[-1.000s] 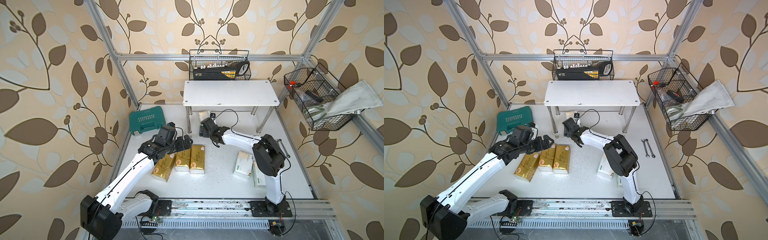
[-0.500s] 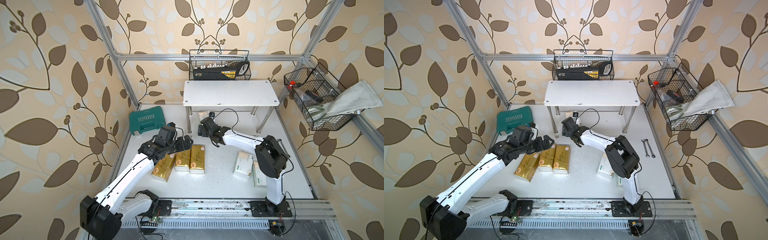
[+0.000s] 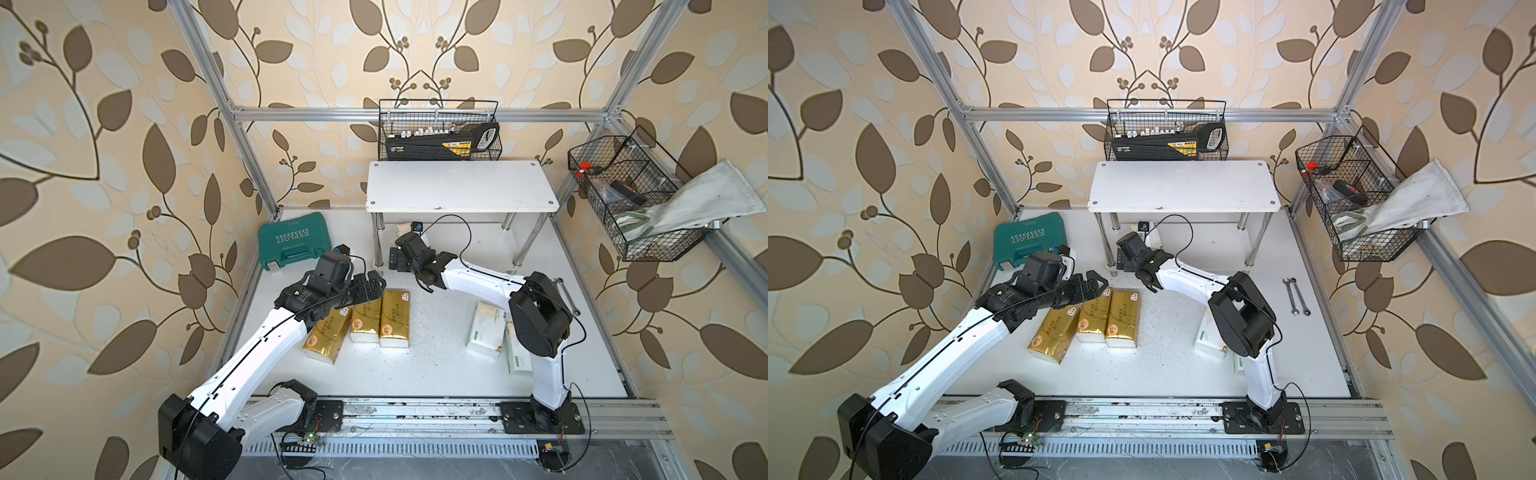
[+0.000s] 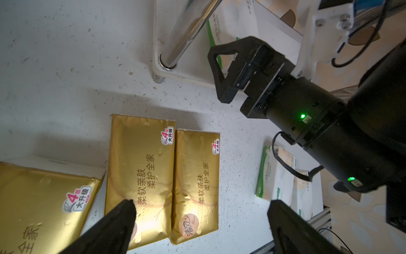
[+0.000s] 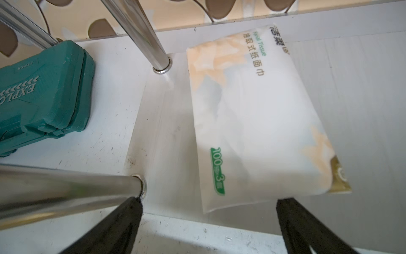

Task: Place the tissue boxes on the shelf by color
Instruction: Place a box of tissues on the shelf.

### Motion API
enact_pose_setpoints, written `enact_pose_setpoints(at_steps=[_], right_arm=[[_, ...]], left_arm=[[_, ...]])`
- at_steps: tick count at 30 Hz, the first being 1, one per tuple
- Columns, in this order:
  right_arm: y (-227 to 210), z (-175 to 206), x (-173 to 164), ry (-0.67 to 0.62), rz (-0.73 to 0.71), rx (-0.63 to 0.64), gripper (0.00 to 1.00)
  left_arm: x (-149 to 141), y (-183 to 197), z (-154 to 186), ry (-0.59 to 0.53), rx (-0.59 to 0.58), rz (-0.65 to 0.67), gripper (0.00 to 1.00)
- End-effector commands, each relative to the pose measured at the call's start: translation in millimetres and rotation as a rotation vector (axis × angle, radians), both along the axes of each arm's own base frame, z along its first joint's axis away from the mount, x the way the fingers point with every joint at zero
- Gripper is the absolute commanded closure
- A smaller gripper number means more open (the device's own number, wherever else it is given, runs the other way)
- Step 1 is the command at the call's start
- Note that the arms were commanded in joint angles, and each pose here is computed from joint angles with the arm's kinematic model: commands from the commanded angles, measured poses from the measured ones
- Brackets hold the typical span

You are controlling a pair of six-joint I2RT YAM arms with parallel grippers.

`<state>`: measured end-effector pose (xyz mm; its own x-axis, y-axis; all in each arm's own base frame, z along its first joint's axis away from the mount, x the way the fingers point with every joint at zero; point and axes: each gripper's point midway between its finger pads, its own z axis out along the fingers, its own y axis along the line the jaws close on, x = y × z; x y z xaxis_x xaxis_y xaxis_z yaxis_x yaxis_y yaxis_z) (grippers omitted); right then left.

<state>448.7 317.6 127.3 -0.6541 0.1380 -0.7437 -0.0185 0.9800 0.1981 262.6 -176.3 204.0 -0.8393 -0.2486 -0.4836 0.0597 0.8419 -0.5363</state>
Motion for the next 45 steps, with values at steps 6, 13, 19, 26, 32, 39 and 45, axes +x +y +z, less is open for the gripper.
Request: enact_pose_setpoints(at_steps=[6,13,19,26,32,39,45], right_arm=[[14.1,-11.2,8.9,0.023,0.022,-0.004,0.01],[19.5,-7.6,9.6,0.021,0.030,0.007,0.01],[25.1,2.6,-3.9,0.007,0.047,0.038,0.01],[-1.1,23.4,-27.1,-0.031,0.024,0.067,0.01],[-59.1,24.9,-21.7,-0.028,-0.085,0.098,0.01],[-109.8,12.1,-0.6,0.001,-0.211,0.126,0.01],[-139.6,2.9,19.9,0.012,-0.295,0.145,0.01]], left_arm=[[-2.5,3.7,5.1,-0.034,0.002,0.015,0.01],[-2.3,4.2,3.6,-0.033,0.005,0.017,0.01],[-1.4,3.3,1.5,-0.029,0.008,0.013,0.01],[-4.1,5.3,0.5,-0.034,0.009,0.015,0.01],[-5.0,5.3,0.4,-0.034,0.009,0.010,0.01],[-4.6,4.5,4.4,-0.038,0.009,0.005,0.01],[-3.4,3.7,6.5,-0.037,0.014,0.000,0.01]])
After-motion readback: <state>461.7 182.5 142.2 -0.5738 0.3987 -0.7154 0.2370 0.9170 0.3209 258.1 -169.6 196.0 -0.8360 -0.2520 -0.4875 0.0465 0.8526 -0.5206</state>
